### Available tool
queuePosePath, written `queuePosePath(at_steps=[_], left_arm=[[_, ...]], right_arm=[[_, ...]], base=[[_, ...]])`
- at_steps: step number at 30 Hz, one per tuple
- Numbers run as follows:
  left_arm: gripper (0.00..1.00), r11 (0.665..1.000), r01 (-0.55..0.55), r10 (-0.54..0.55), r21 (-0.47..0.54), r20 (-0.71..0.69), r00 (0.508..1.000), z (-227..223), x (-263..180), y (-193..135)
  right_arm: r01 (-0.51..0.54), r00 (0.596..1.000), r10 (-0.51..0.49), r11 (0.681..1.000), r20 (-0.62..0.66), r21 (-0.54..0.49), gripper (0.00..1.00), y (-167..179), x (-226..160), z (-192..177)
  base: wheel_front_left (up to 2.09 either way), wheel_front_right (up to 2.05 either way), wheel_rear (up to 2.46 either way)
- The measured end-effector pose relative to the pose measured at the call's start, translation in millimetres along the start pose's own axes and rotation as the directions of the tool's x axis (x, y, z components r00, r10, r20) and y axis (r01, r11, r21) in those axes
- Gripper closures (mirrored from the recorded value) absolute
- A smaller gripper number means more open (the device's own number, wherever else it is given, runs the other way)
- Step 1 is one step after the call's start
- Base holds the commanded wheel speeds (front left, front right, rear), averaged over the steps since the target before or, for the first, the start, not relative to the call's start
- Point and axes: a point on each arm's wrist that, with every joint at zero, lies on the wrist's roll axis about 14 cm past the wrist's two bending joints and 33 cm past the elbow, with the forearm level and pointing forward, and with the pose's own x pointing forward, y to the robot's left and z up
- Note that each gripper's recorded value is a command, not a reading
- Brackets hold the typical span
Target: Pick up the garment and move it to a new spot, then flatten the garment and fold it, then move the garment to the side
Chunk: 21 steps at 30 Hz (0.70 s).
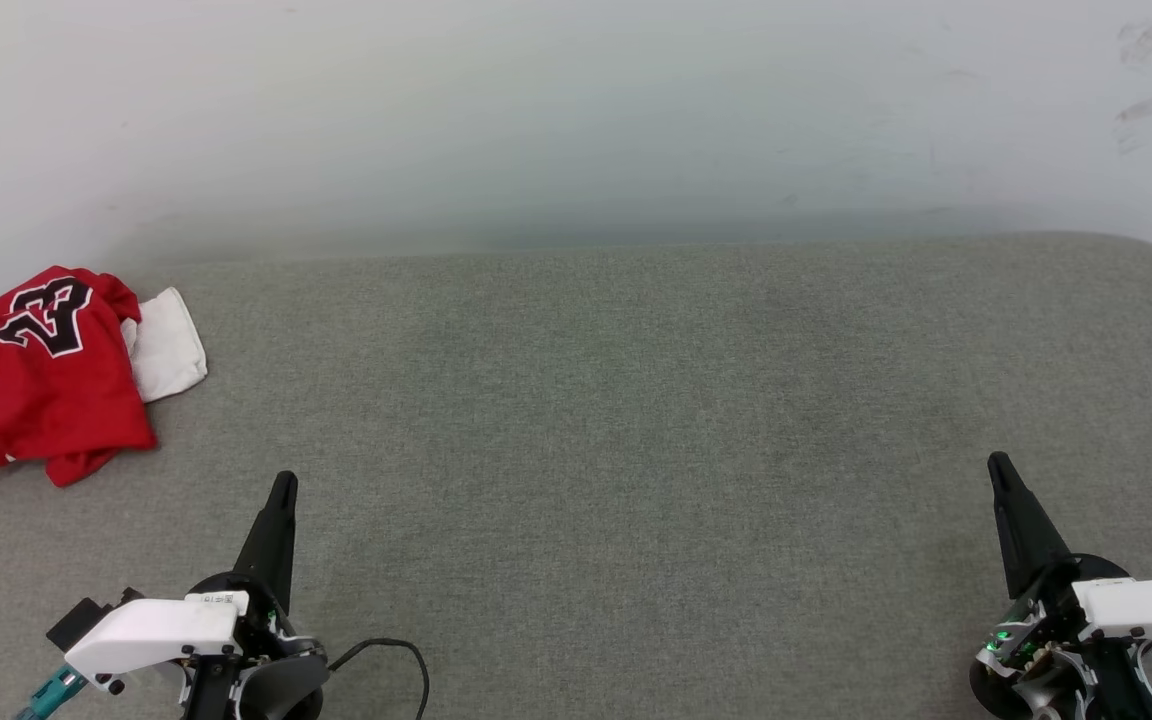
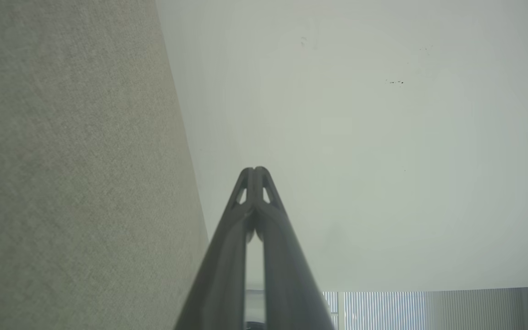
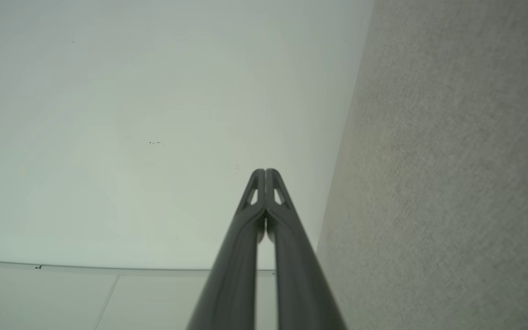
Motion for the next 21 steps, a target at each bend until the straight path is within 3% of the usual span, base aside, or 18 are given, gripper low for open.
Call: queuePosePath(at_steps=[21], left_arm=[[1.0,1.0,0.0,0.0,0.0,0.0,1.0,0.0,0.0,0.0]], right_arm=[[0.0,1.0,0.0,1.0,0.0,0.0,1.0,0.0,0.0,0.0]], base=[[0.0,0.0,0.0]])
